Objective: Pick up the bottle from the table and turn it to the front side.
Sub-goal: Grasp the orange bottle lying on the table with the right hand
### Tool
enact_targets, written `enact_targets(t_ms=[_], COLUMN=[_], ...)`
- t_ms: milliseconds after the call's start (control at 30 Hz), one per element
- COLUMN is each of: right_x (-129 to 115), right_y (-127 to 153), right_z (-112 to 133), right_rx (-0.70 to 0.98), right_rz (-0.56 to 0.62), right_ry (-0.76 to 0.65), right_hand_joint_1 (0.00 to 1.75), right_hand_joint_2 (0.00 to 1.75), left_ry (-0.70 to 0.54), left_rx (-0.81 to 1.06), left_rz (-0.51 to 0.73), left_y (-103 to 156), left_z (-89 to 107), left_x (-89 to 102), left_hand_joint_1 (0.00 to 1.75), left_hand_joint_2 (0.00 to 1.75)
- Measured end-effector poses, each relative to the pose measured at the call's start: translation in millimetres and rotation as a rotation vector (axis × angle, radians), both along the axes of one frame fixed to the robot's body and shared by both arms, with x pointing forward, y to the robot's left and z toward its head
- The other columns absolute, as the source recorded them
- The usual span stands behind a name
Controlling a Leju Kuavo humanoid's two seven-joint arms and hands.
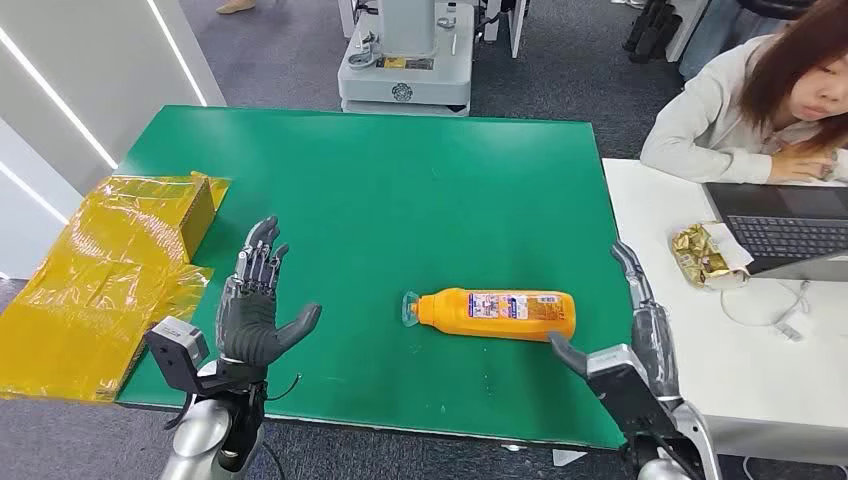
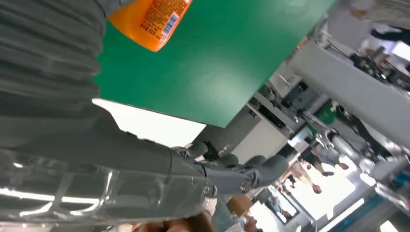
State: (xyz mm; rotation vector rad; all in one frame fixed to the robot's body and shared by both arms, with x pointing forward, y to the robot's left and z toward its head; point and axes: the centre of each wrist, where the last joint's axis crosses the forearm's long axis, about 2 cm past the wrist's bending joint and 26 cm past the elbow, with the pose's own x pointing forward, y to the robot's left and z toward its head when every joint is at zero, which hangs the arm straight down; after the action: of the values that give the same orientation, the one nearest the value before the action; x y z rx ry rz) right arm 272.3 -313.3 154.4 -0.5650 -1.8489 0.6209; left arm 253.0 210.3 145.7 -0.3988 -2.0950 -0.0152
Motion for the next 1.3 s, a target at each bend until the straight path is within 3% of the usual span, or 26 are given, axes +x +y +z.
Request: enact_targets(t_ms=[167,400,567,767,1100,1300], right_x=[27,91,114,122,124,133], right_y=[-12,-24,-26,-31,-28,-26], right_z=[8,36,46,48,46,62], right_rx=[-0.086,-0.230,-0.298,-0.360,-0.370,-0.442], right_rz=[0.008,0.044,0.054,0.097,0.170,0.199], right_ry=[0.019,0.059,0.112,0.234,0.307,0.391], right_hand_joint_1=[0.00,0.00,0.00,0.00,0.00,0.00], right_hand_joint_2=[1.75,1.75,1.75,1.75,1.75,1.75], left_ry=[0.008,0.016,0.019,0.028,0.044,0.071], left_rx=[0.006,0.011,0.013,0.020,0.028,0.046], left_rz=[-0.003,-0.002,-0.001,-0.020,-0.025,-0.028], left_y=[1,3,4,5,6,6], left_z=[-2.4,-4.6,-5.3,-7.1,-11.3,-13.1], left_x=[-0.3,-0.6,-0.7,-1.5,-4.2,-6.4], left_hand_joint_1=[0.00,0.00,0.00,0.00,0.00,0.00], left_hand_joint_2=[1.75,1.75,1.75,1.75,1.75,1.75])
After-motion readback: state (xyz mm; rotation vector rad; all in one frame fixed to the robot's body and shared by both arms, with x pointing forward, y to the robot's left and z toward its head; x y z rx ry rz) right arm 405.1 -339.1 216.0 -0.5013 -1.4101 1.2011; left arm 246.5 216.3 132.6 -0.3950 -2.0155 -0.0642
